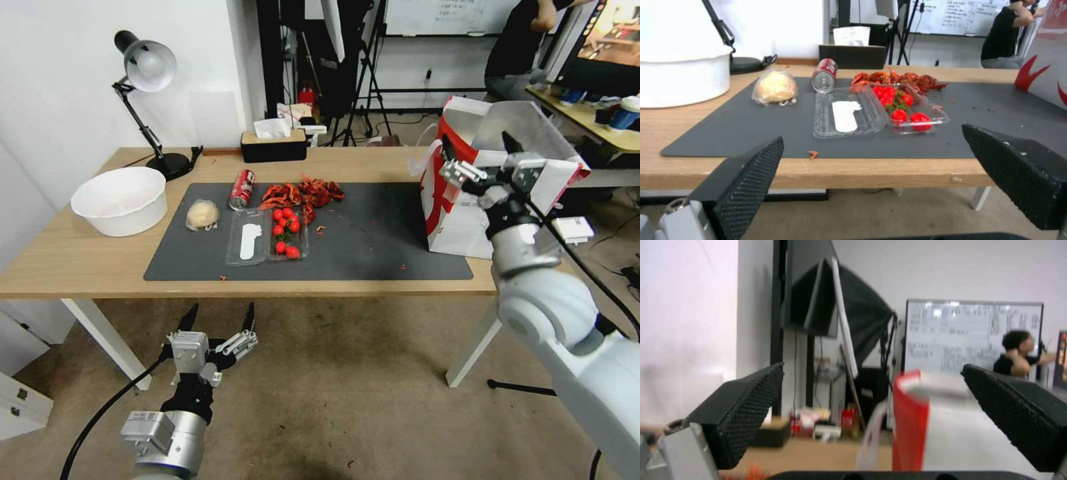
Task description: Pick up the trash from the table and place it into the takeout bag.
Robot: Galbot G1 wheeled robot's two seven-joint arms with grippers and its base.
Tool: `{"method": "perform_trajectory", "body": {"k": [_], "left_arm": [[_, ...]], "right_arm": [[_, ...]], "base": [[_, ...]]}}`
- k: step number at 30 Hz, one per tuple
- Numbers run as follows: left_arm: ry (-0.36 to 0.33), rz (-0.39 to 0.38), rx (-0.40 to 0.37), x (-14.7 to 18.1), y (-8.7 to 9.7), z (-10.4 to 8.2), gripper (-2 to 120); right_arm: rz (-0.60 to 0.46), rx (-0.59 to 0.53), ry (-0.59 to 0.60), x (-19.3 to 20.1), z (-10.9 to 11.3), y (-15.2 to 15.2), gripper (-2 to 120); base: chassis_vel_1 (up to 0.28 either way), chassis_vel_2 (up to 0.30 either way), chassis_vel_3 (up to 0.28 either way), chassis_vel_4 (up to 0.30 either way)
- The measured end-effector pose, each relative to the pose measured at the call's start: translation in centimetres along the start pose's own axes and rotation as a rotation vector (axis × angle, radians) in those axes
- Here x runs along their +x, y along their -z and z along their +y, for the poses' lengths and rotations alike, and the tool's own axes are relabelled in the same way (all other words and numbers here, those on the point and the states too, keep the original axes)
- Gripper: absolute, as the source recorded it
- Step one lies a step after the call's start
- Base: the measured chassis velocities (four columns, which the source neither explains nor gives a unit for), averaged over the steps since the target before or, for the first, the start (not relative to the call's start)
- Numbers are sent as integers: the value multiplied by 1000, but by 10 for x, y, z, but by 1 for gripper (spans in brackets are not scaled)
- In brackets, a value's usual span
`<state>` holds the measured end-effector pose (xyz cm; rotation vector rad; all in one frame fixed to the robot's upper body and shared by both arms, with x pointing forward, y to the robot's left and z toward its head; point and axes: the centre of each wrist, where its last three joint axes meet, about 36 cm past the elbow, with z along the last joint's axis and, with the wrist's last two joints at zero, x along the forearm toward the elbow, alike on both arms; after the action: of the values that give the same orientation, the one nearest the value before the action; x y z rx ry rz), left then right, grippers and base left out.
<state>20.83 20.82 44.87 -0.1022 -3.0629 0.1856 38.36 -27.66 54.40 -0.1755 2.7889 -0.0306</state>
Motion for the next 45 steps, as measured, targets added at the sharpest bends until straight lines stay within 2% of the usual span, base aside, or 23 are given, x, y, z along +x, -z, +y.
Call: {"method": "perform_trajectory", "body": {"k": [3,4,8,9,12,18,24,34,36,37,40,41,44,45], "left_arm": [[-2,0,5,-2,-1,0,100],[-2,0,5,-2,-1,0,100],[-7,5,4,-3,-3,1,100],[-7,5,4,-3,-3,1,100],[-11,7,2,-3,-4,1,100],[-14,6,0,-4,-3,2,100],[-14,2,2,-7,-5,4,100],[6,-36,2,-17,1,15,100],[48,-71,-15,-25,4,24,100],[48,-71,-15,-25,4,24,100],[102,-99,-44,-39,6,45,100],[102,-99,-44,-39,6,45,100],[76,-116,-44,-65,8,67,100],[76,-116,-44,-65,8,67,100]], "right_arm": [[63,-23,8,45,-1,-25,100],[63,-23,8,45,-1,-25,100],[120,-81,-34,98,5,-59,100],[120,-81,-34,98,5,-59,100],[163,-98,-59,132,13,-76,100],[196,-109,-65,162,20,-90,100],[238,-119,-62,201,34,-118,100],[260,-129,-54,208,43,-129,100],[266,-137,-26,203,48,-132,100],[266,-137,-26,203,48,-132,100],[267,-138,6,192,52,-133,100],[267,-138,6,192,52,-133,100],[265,-133,13,188,50,-129,100],[265,-133,13,188,50,-129,100]], "base": [[0,0,0,0],[0,0,0,0],[0,0,0,0],[0,0,0,0],[0,0,0,0],[0,0,0,0],[0,0,0,0],[0,0,0,0],[0,0,0,0],[0,0,0,0],[0,0,0,0],[0,0,0,0],[0,0,0,0],[0,0,0,0]]}}
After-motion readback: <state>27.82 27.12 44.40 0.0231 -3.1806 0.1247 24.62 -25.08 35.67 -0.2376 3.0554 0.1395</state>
